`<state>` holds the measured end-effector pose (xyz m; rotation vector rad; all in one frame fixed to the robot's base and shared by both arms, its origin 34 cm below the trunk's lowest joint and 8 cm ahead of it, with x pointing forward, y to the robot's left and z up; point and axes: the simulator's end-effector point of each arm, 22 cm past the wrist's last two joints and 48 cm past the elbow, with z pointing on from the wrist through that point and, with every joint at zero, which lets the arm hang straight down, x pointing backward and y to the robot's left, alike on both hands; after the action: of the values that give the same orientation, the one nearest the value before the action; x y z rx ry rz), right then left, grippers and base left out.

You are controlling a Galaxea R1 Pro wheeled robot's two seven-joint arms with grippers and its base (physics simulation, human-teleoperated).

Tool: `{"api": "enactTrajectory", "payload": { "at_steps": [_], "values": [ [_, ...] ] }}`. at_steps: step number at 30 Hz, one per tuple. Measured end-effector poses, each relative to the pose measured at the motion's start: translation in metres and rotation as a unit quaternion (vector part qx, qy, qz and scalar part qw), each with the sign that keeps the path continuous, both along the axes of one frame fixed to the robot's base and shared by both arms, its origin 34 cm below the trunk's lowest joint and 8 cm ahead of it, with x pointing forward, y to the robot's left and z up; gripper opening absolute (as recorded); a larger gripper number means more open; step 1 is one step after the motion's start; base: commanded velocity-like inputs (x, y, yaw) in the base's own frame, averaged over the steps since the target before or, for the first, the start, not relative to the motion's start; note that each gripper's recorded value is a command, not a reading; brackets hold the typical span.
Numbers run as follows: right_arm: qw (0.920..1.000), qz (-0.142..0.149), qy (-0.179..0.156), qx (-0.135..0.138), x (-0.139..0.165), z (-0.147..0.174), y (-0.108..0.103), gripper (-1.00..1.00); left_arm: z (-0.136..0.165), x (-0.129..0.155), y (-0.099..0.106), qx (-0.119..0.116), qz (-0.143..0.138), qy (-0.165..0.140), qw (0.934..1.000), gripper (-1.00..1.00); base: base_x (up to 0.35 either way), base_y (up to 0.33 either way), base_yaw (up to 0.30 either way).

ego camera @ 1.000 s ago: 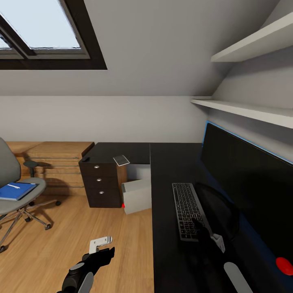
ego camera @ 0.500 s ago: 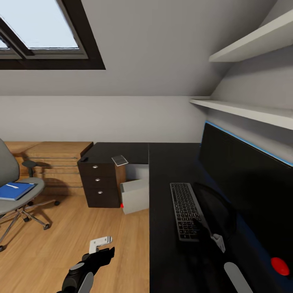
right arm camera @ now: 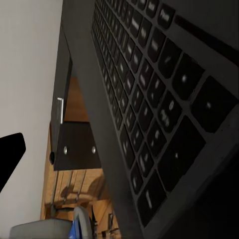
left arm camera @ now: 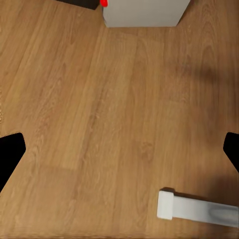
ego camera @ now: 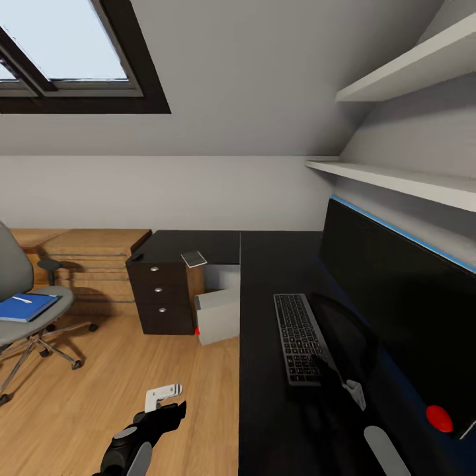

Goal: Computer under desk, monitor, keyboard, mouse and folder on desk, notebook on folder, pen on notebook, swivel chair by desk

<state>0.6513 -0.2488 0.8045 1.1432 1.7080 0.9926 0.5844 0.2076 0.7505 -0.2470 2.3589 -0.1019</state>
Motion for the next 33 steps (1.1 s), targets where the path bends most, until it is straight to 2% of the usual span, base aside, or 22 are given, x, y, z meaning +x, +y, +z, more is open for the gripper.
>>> {"api": "enactTrajectory", "payload": {
  "at_steps": [20,30,33],
  "values": [
    [1.0000,0.000,0.000,-0.003,0.000,0.000,0.000,1.00,-0.001,-0.001,0.000,-0.002,0.001,0.002,1.0000,1.00,-0.333,0.000,0.000],
    [1.0000,0.001,0.004,-0.005,-0.001,-0.003,0.003,1.00,-0.037,-0.020,0.015,0.007,0.016,0.044,0.9989,1.00,-0.334,0.000,0.000],
    [0.9995,-0.001,0.030,-0.006,-0.006,-0.019,0.006,1.00,-0.056,-0.027,0.023,0.012,0.030,0.045,0.9985,1.00,-0.334,0.000,0.000]
  ]
}}
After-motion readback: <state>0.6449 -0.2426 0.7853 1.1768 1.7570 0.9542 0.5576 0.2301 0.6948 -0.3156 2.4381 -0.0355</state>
